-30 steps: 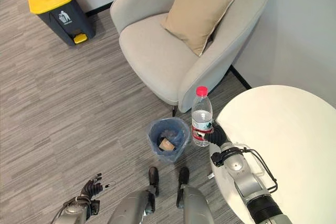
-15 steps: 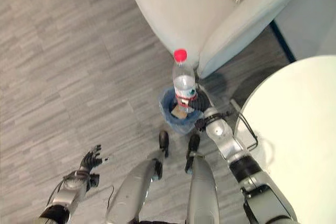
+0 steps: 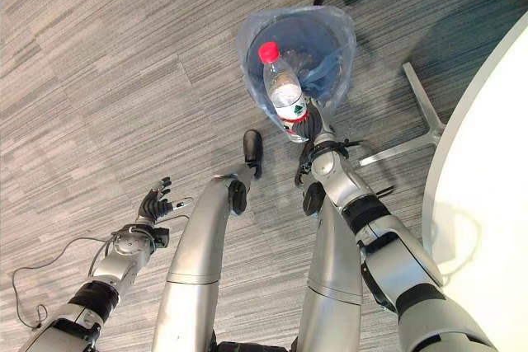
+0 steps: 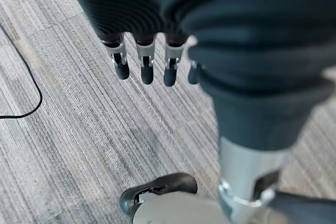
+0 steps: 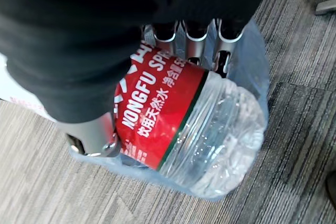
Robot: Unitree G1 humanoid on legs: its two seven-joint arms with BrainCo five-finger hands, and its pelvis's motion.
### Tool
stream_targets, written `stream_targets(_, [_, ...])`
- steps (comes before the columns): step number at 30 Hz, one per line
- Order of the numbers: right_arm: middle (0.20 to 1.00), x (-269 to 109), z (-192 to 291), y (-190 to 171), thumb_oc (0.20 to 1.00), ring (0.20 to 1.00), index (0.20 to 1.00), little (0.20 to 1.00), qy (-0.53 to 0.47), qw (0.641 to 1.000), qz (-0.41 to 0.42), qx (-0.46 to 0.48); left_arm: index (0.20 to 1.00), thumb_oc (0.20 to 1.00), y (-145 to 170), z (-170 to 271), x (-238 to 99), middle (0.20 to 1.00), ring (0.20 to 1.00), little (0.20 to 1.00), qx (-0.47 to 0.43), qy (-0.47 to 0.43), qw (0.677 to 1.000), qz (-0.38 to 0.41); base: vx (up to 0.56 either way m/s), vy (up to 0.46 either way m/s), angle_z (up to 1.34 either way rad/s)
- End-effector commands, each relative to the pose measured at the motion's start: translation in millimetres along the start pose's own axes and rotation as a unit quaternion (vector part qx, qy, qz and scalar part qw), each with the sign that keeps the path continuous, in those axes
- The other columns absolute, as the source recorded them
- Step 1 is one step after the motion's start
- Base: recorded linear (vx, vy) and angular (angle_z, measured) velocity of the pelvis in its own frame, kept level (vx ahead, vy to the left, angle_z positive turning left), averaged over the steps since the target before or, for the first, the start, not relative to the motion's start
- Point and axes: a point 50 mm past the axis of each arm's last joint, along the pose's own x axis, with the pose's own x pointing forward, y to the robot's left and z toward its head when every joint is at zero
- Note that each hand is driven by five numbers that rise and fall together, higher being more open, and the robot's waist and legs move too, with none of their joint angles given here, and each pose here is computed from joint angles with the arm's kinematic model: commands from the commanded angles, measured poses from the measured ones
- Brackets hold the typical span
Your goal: Gather garbage on tea table into small bin, then transfer packed bag to large trash can.
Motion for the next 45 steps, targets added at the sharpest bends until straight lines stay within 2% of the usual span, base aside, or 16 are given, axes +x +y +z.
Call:
stream_targets(1, [0.2,6.4,16.6,-16.0,0.2,0.2,0.2,0.2,-0.036,0.998,-0.036,0.02,1.0,1.0,8.1,-12.9,-11.5,1.0,1.0,1.0,-0.007,0.006,1.0,0.012,0.0,0.0,0.0])
stream_targets(11, [0.2,25.9,34.4,-50.8,0.2,0.2,0.2,0.2,-0.053,0.995,-0.084,0.013,1.0,1.0,7.5,-13.7,-10.8,1.0,1.0,1.0,0.013,0.006,1.0,0.002,-0.01,0.007,0.08])
stream_targets(17, [0.2,27.1,15.8,-59.2,0.2,0.2,0.2,0.2,-0.012,0.995,-0.095,0.012,1.0,1.0,7.0,-8.8,-9.0,1.0,1.0,1.0,0.008,-0.003,1.0,0.001,0.01,0.0,-0.04])
stream_targets(18, [0.501,27.6,13.7,-62.1,0.501,0.501,0.501,0.501,-0.007,0.995,-0.099,0.013,1.0,1.0,7.6,-9.0,-9.2,1.0,1.0,1.0,0.009,-0.003,1.0,0.001,0.03,0.008,-0.01])
stream_targets(19, [1.0,29.2,10.0,-68.6,1.0,1.0,1.0,1.0,0.004,0.994,-0.106,0.017,1.0,1.0,7.6,-10.5,-10.1,1.0,1.0,1.0,0.01,-0.001,1.0,0.0,0.0,0.0,0.0])
stream_targets(23, [1.0,29.1,6.3,-73.4,1.0,1.0,1.0,1.0,0.009,0.994,-0.108,0.007,1.0,1.0,8.5,-11.1,-11.1,1.0,1.0,1.0,0.011,0.0,1.0,-0.002,0.02,0.006,-0.01])
stream_targets(25, [1.0,25.3,6.5,-76.3,1.0,1.0,1.0,1.0,-0.016,0.992,-0.105,-0.062,1.0,1.0,10.2,-13.7,-12.1,1.0,1.0,1.0,0.012,0.004,1.0,0.001,0.04,0.003,-0.03])
stream_targets(32, [1.0,12.3,2.6,-63.4,1.0,1.0,1.0,1.0,-0.06,0.979,-0.072,-0.178,1.0,1.0,11.1,-19.0,-13.6,1.0,1.0,1.0,0.016,0.013,1.0,0.009,0.01,-0.022,-0.05])
stream_targets(35, [1.0,0.7,-6.2,-41.0,1.0,1.0,1.0,1.0,-0.08,0.963,-0.024,-0.255,1.0,1.0,12.8,-19.9,-13.2,1.0,1.0,1.0,0.021,0.015,1.0,0.016,0.01,-0.029,-0.04])
stream_targets(39, [1.0,0.1,-10.0,-29.2,1.0,1.0,1.0,1.0,-0.081,0.95,0.005,-0.303,1.0,1.0,15.2,-18.4,-12.8,1.0,1.0,1.0,0.024,0.011,0.999,0.021,0.0,-0.015,0.0])
stream_targets(44, [1.0,3.8,-20.0,1.8,1.0,1.0,1.0,1.0,-0.051,0.919,0.071,-0.386,1.0,1.0,17.1,-10.6,-8.6,1.0,1.0,1.0,0.025,-0.003,0.999,0.026,0.0,-0.021,0.04])
stream_targets(45, [0.2,4.0,-24.0,8.5,0.2,0.2,0.2,0.2,-0.024,0.928,0.078,-0.363,1.0,1.0,15.1,-9.4,-7.8,1.0,1.0,1.0,0.026,-0.006,0.999,0.023,-0.01,-0.006,0.12])
